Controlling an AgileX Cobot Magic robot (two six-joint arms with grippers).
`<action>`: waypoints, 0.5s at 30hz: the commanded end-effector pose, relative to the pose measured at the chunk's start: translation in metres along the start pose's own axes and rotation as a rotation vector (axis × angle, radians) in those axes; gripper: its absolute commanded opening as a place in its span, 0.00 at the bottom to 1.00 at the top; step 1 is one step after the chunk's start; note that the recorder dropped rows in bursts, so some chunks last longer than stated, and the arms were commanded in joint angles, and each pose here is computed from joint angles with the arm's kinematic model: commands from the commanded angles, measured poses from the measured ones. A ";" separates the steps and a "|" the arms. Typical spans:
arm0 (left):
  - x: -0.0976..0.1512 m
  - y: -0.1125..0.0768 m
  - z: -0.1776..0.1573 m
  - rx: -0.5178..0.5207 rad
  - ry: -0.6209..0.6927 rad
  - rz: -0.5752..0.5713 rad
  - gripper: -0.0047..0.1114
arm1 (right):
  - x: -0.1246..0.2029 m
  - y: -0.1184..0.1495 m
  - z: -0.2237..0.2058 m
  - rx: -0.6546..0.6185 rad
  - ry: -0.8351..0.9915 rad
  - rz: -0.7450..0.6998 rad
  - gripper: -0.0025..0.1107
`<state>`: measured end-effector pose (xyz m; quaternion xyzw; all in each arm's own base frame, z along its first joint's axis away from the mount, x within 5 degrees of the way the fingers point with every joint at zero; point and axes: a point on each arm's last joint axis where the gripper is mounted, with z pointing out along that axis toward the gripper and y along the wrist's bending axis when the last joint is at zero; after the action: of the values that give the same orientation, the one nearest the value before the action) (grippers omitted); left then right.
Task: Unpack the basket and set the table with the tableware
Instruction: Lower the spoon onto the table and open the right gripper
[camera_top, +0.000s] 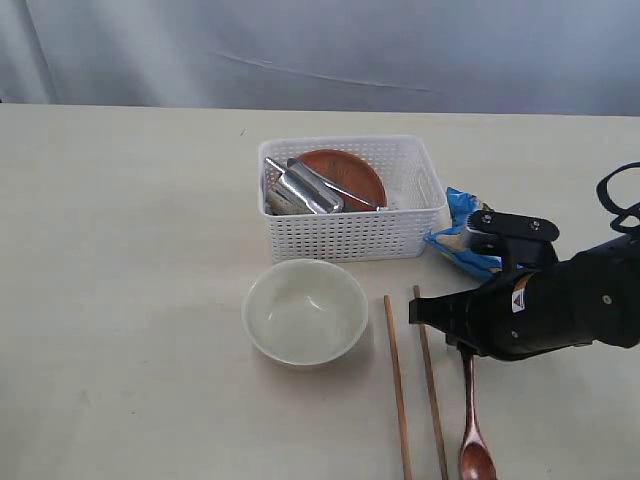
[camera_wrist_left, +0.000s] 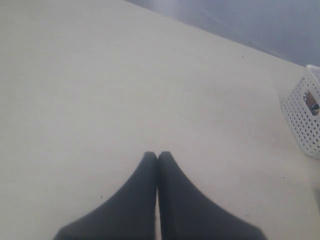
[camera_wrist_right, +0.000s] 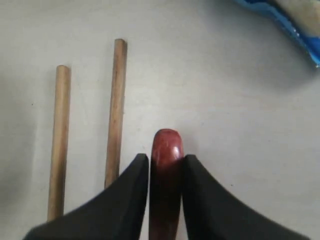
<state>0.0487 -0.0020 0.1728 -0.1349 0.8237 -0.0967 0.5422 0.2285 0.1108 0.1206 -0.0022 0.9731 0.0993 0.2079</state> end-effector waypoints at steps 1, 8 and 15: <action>0.001 0.000 0.001 0.008 0.001 -0.002 0.04 | -0.001 -0.002 0.001 0.001 -0.008 0.015 0.35; 0.001 0.000 0.001 0.008 0.001 -0.002 0.04 | -0.001 -0.002 0.000 0.000 -0.009 0.003 0.36; 0.001 0.000 0.001 0.008 0.001 -0.002 0.04 | -0.024 0.008 -0.028 0.003 -0.017 -0.094 0.36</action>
<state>0.0487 -0.0020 0.1728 -0.1349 0.8237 -0.0967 0.5422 0.2334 0.1130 0.1372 -0.0212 0.9732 0.0938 0.2087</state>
